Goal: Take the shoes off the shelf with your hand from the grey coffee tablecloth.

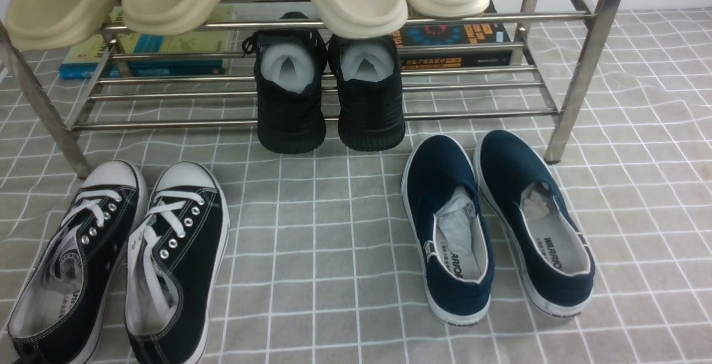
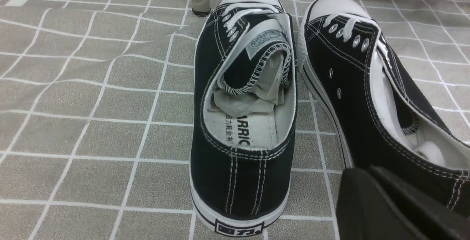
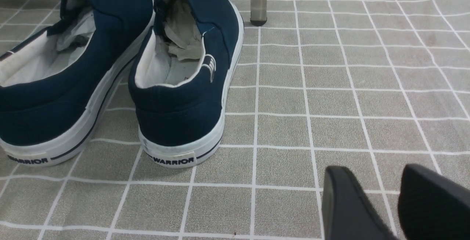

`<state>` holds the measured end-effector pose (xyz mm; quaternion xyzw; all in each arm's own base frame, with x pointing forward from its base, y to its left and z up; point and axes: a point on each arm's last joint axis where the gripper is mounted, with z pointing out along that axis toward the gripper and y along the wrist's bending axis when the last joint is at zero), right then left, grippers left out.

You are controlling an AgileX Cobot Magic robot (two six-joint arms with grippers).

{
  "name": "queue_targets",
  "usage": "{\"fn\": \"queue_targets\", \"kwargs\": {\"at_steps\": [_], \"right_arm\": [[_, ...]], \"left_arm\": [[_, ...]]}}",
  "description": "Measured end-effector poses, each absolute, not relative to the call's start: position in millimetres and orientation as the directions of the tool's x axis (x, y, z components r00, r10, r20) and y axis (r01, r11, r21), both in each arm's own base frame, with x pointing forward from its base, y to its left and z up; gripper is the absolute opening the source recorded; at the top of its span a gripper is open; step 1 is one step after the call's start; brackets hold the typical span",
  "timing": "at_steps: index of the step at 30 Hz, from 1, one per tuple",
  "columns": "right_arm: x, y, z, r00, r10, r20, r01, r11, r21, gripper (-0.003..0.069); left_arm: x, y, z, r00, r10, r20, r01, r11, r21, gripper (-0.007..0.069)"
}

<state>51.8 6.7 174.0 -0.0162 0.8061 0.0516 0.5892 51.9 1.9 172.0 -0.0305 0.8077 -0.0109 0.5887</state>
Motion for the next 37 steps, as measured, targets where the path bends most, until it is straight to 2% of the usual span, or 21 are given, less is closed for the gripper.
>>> {"fn": "queue_targets", "kwargs": {"at_steps": [37], "right_arm": [[51.8, 6.7, 174.0, -0.305, 0.035, -0.952, -0.087, 0.994, 0.064, 0.0239]], "left_arm": [[52.0, 2.0, 172.0, -0.303, -0.06, -0.951, -0.037, 0.998, -0.051, 0.0052]]}}
